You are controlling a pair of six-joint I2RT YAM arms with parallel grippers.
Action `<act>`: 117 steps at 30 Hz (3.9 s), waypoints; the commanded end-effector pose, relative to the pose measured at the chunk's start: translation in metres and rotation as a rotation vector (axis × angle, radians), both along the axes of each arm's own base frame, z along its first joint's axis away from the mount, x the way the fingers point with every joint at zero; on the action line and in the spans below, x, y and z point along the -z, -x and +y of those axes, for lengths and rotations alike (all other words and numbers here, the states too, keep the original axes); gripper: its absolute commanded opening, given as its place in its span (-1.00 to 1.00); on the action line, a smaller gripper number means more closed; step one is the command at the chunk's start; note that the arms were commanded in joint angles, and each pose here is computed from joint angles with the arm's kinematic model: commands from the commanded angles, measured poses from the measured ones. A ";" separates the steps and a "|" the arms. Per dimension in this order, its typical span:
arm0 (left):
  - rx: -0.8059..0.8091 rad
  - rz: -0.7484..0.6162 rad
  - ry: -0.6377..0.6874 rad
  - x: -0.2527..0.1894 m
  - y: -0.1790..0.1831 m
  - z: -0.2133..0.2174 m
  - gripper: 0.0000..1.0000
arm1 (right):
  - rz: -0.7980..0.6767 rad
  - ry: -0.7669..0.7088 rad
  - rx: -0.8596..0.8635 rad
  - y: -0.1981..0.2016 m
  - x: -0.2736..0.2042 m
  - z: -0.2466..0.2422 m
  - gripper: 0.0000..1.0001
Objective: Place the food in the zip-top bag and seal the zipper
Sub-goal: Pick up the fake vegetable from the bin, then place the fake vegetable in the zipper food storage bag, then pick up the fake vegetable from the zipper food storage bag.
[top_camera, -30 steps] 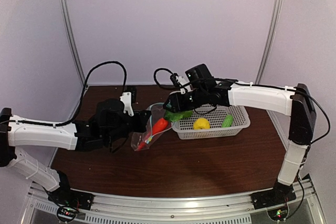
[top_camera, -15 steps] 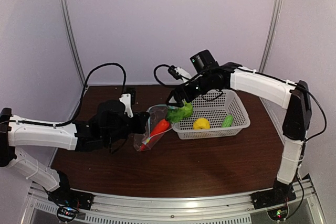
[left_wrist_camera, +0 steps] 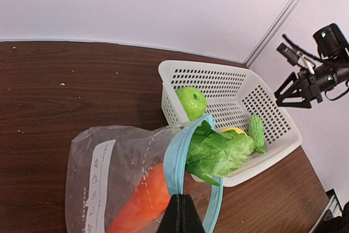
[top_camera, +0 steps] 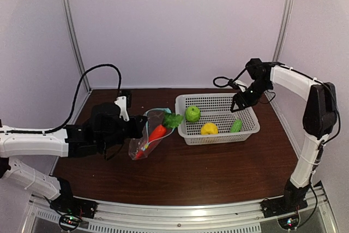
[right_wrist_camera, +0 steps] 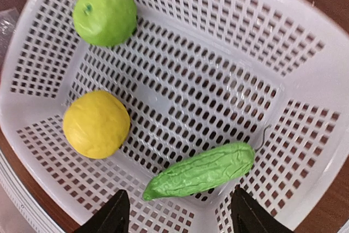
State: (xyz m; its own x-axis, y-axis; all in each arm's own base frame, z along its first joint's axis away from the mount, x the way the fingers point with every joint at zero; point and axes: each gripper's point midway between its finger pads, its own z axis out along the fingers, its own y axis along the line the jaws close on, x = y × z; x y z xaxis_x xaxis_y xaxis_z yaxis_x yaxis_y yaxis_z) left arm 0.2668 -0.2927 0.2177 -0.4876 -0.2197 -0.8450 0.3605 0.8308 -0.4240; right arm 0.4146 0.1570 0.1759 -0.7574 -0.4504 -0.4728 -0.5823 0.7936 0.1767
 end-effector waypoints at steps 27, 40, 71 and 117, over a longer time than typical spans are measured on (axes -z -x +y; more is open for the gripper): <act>-0.064 0.010 0.036 -0.010 0.001 0.019 -1.00 | 0.299 0.169 0.276 0.007 0.129 0.001 -0.23; -0.034 0.006 0.010 -0.013 -0.004 0.005 -1.00 | -0.077 -0.291 0.078 -0.010 -0.038 0.056 -0.64; 0.001 0.162 0.469 -0.032 0.006 -0.018 -1.00 | -0.172 -0.796 -0.249 0.121 -0.067 0.285 -0.61; -0.060 0.117 0.453 -0.014 0.004 0.002 -1.00 | 0.042 -0.511 -0.211 0.152 -0.007 0.308 0.05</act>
State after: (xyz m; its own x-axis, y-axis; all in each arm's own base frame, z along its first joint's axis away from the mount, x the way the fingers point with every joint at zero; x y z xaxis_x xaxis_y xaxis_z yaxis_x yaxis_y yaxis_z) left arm 0.2590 -0.2914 0.2124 -0.5824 -0.5647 -0.5848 0.2060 0.5934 -0.7781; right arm 0.2708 0.4595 0.1920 -0.6860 -0.2805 -0.6714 -0.7040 0.4891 0.5149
